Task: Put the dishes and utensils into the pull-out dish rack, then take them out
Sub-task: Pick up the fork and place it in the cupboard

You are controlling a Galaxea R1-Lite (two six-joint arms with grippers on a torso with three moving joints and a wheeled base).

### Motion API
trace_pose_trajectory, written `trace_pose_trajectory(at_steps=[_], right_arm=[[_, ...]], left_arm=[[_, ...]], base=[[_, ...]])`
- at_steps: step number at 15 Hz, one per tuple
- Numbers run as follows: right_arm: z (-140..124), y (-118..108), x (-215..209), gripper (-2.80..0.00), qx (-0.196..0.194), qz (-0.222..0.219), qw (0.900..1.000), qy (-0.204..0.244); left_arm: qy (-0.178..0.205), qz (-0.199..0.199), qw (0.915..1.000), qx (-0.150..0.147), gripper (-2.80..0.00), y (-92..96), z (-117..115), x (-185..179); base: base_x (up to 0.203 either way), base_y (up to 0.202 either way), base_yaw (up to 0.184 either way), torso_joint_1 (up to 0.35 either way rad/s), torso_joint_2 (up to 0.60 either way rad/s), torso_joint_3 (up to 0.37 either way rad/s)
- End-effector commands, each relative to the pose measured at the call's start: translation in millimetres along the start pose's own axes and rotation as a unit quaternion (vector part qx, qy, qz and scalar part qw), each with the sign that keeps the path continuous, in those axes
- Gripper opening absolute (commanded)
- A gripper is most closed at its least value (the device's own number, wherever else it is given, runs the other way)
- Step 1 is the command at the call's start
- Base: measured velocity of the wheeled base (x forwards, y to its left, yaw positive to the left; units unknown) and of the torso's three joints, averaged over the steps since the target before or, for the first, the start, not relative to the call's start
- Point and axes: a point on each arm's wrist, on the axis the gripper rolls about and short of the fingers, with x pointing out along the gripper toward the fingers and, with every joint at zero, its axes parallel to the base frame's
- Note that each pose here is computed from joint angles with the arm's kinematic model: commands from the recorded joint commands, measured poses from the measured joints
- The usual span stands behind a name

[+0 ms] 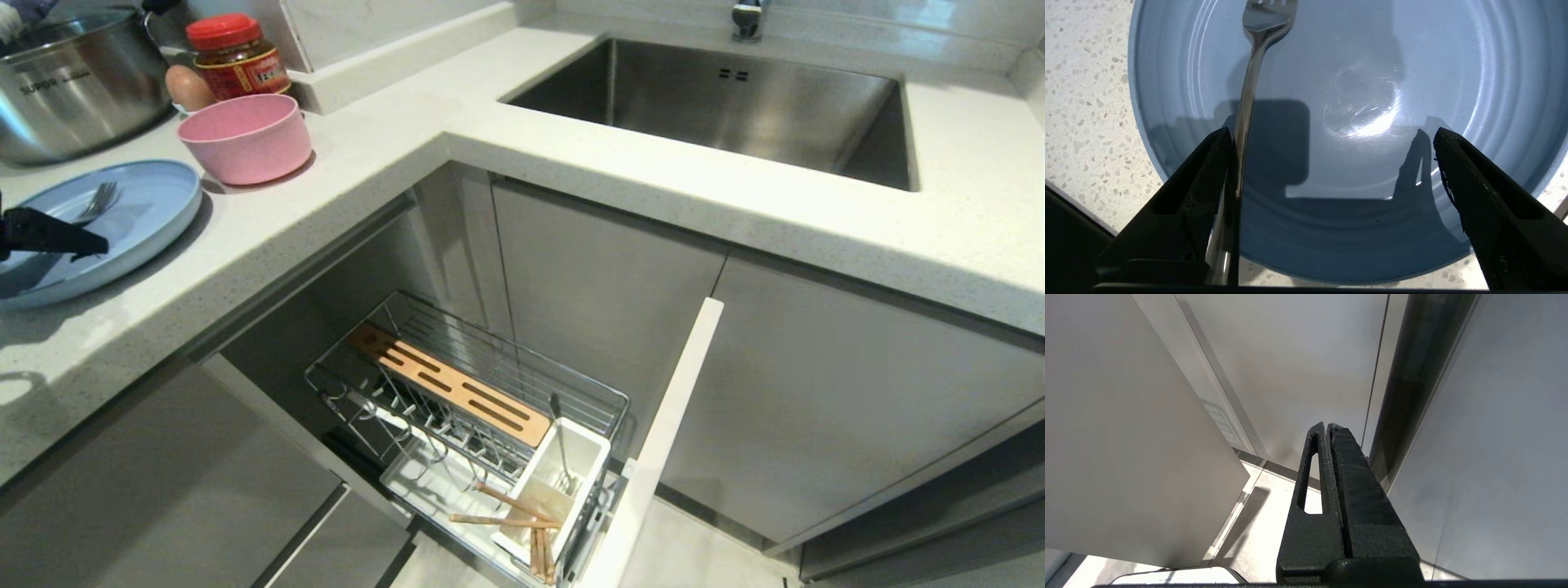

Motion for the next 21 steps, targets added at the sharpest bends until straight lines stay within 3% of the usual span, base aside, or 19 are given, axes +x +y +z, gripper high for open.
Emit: trace_pose_trajectory(at_steps=[1, 12, 13, 14, 21], right_arm=[[0.0, 0.0, -0.3, -2.80, 0.000, 0.000, 1.000, -0.002], [0.0, 0.0, -0.3, -2.80, 0.000, 0.000, 1.000, -0.002], [0.0, 0.0, -0.2, -2.80, 0.000, 0.000, 1.000, -0.002], [0.0, 0.0, -0.3, -2.80, 0.000, 0.000, 1.000, -0.002], [0.0, 0.0, -0.2, -2.80, 0.000, 0.000, 1.000, -0.002]], left_arm=[[0.005, -0.002, 1.0000, 0.000, 0.00, 0.2, -0.8, 2.6], [0.013, 0.001, 0.9999, 0.004, 0.00, -1.5, -2.3, 5.0], [0.015, 0.002, 0.9998, 0.013, -0.26, -1.2, -3.1, 5.7], [0.016, 0.004, 0.9997, 0.015, -2.80, -1.2, -3.4, 5.7], [0.017, 0.006, 0.9997, 0.017, -2.80, -1.8, -4.8, 4.1]], base=[[0.000, 0.000, 0.000, 0.000, 0.00, 0.000], [0.000, 0.000, 0.000, 0.000, 0.00, 0.000], [0.000, 0.000, 0.000, 0.000, 0.00, 0.000], [0.000, 0.000, 0.000, 0.000, 0.00, 0.000], [0.000, 0.000, 0.000, 0.000, 0.00, 0.000]])
